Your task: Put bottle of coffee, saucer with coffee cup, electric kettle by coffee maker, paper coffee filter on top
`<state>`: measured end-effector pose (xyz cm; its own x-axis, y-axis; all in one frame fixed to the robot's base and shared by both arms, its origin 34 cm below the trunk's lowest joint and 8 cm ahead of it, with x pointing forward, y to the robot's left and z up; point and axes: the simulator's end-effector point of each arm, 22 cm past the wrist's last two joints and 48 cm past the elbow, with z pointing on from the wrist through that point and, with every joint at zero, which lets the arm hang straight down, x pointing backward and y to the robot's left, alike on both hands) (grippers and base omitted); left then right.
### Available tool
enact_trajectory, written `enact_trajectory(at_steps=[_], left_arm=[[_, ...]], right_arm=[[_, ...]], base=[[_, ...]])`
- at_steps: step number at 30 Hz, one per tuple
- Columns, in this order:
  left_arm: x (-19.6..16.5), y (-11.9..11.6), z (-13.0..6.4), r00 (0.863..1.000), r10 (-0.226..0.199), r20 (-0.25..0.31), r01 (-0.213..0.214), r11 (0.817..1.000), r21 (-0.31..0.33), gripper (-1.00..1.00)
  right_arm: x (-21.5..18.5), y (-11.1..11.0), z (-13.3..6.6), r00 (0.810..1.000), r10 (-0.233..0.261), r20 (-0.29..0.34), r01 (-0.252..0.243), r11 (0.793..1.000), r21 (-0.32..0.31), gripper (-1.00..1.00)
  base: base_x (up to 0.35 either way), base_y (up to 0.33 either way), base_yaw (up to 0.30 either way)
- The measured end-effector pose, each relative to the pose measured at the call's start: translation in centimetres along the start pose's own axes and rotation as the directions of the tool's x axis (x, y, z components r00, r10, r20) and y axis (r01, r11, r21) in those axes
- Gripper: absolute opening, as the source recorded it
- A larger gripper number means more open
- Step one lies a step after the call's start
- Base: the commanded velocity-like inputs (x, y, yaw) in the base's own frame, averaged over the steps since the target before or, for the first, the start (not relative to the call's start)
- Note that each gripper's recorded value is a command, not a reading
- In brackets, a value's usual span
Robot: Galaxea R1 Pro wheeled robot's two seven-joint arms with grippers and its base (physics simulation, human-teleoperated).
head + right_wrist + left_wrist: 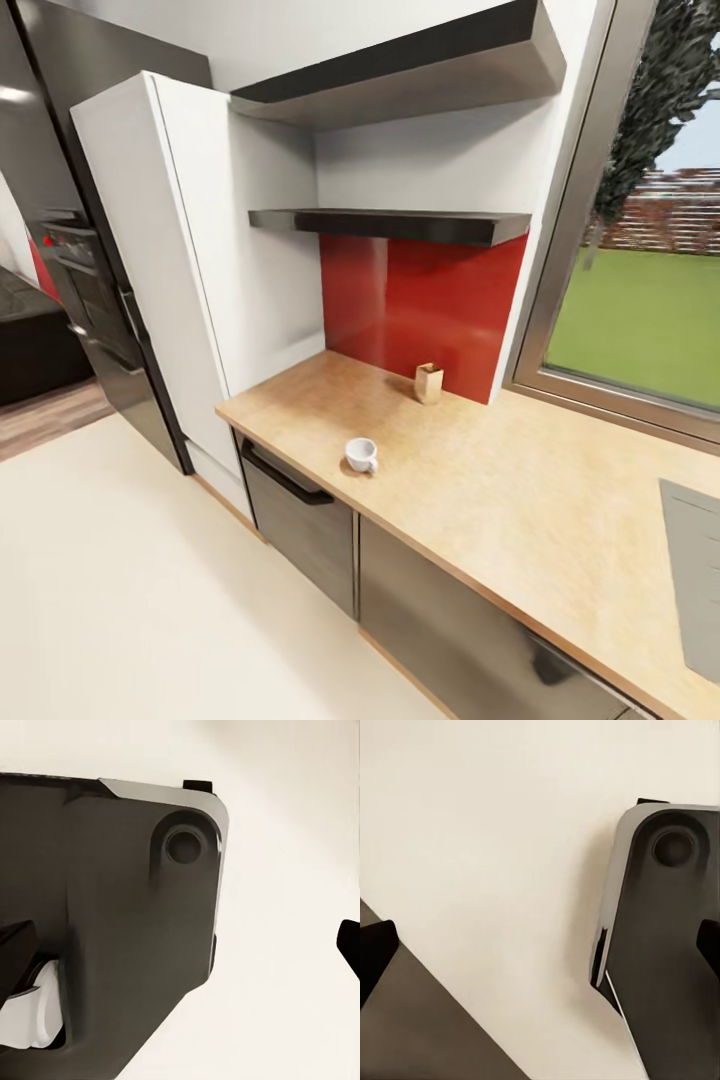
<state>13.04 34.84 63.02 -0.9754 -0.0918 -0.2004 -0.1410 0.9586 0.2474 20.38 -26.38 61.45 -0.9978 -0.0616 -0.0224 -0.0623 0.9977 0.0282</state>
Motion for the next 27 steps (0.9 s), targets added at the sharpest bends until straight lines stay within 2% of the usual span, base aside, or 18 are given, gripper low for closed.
enact_trajectory(at_steps=[27], left_arm=[[-1.3, -0.3, 0.1, 0.999, -0.011, 0.034, 0.010, 1.000, 0.005, 1.00]], right_arm=[[-1.4, -0.1, -0.4, 0.999, -0.002, 0.037, 0.002, 1.000, 0.001, 1.00]], base=[[0.239, 0.253, 0.000]])
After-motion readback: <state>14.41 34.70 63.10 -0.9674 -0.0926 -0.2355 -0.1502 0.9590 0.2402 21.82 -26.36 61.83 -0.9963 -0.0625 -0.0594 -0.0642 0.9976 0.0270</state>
